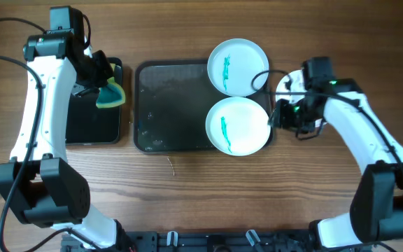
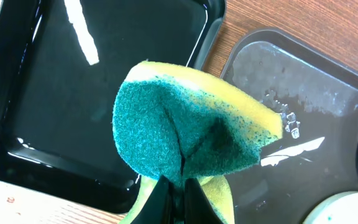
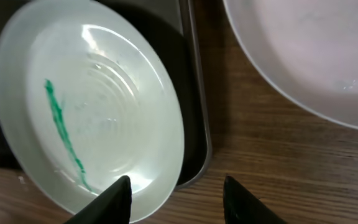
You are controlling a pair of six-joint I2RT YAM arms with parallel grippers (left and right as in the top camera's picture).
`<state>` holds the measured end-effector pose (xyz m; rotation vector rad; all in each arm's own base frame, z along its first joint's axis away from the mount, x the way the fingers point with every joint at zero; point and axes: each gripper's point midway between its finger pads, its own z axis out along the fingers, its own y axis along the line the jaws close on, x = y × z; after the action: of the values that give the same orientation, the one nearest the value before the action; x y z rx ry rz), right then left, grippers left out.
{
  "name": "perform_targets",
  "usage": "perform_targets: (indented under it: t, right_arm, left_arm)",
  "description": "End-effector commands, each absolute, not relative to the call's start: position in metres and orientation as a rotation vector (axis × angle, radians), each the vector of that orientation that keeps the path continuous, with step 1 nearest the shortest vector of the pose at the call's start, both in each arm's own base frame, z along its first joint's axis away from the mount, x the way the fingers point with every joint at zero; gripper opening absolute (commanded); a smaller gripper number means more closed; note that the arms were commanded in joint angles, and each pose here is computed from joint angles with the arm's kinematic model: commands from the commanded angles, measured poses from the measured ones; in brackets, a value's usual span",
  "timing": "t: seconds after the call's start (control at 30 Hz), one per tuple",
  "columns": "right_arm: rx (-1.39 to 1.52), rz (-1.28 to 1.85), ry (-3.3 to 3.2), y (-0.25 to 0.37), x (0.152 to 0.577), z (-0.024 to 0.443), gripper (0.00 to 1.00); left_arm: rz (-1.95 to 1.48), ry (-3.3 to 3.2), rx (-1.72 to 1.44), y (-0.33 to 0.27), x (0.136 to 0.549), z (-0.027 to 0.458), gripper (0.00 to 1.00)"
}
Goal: Clean dirty plates on tray and stack at the side
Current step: 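Grip the lower white plate rim with the right gripper and tilt it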
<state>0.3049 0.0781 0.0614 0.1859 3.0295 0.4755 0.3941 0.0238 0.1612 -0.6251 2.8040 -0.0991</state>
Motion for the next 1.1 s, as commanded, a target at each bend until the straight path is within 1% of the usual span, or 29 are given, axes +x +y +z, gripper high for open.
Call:
perform_targets:
  t: [0.0,0.17,0.3,0.33,0.43,0.63,0.7,0.77,1.0,1.07]
  right_arm:
    - [0.208,0.266,3.073,0.067,0.302,0.042,0.42]
    - [0.173,0.268,3.057,0.071,0.311,0.033,0.32]
    - [0.102,0.306,3.069,0.079,0.307,0.022,0.27]
    - [0.097,0.33,3.068,0.083,0.306,0.02,0.19]
    - [0.081,0.392,3.052,0.094,0.306,0.019,0.18]
    - [0.054,0.394,3.052,0.1,0.303,0.015,0.18]
    - [0.062,0.394,3.058,0.1,0.301,0.013,0.15]
    - [0.092,0.395,3.065,0.101,0.299,0.013,0.05]
    - [-0.044,0.474,3.008,0.147,0.301,0.034,0.04]
    - [0.001,0.478,2.99,0.167,0.303,0.043,0.04]
  left_arm:
    - [-0.118,2.811,-0.56,0.019,0.395,0.164,0.04]
    - [-0.117,2.811,-0.56,0.019,0.395,0.164,0.04]
    - [-0.117,2.81,-0.56,0.019,0.395,0.164,0.04]
    - [-0.117,2.81,-0.56,0.019,0.395,0.164,0.04]
    - [-0.117,2.81,-0.56,0.019,0.395,0.164,0.04]
    - [-0.116,2.81,-0.56,0.019,0.395,0.164,0.04]
    - [-0.116,2.81,-0.56,0.019,0.395,0.164,0.04]
    - [-0.116,2.81,-0.56,0.019,0.395,0.164,0.04]
    - [-0.117,2.811,-0.56,0.019,0.395,0.164,0.04]
    - [-0.118,2.811,-0.56,0.019,0.395,0.164,0.04]
